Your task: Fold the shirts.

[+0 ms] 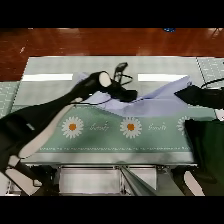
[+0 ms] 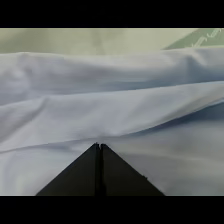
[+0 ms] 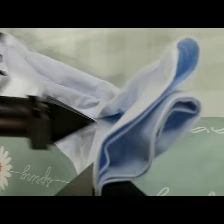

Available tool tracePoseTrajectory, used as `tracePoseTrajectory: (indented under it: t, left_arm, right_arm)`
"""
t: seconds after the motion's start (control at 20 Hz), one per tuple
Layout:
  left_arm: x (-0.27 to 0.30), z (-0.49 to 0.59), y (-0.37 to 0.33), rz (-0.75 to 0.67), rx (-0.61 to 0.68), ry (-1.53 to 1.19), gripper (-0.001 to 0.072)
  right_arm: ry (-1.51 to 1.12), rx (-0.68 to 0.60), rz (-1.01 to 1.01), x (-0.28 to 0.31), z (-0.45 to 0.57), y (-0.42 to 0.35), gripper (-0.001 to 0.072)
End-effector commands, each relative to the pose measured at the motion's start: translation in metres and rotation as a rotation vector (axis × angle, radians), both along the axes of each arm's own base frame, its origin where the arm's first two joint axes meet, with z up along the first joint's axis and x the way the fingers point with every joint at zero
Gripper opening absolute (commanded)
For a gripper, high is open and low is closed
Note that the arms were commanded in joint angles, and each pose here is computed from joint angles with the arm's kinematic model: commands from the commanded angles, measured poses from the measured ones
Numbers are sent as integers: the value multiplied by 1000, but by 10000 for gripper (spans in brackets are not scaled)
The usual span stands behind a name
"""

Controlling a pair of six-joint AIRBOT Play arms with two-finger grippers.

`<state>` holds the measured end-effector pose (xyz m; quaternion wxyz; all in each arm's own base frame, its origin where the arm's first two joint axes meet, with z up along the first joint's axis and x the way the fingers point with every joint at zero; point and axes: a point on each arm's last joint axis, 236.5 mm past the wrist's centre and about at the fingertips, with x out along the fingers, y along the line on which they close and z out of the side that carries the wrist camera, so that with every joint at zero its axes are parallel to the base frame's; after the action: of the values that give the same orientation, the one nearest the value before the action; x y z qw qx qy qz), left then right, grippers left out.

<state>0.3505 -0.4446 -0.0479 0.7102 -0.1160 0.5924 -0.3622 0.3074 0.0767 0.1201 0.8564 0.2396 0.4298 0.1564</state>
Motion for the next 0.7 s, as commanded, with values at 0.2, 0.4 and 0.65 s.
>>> tracePoseTrajectory:
  t: [0.2, 0.4, 0.65]
  left_arm:
    - [-77, -15, -78, -132, -109, 213, 16]
    - [3, 29, -7, -32, -149, 190, 17]
    - [84, 146, 163, 110, -104, -109, 17]
  right_arm:
    - [-71, 75, -14, -3, 23, 12, 18]
    - [-82, 145, 5, -4, 34, 25, 18]
    - [-77, 253, 106, 13, 41, 72, 19]
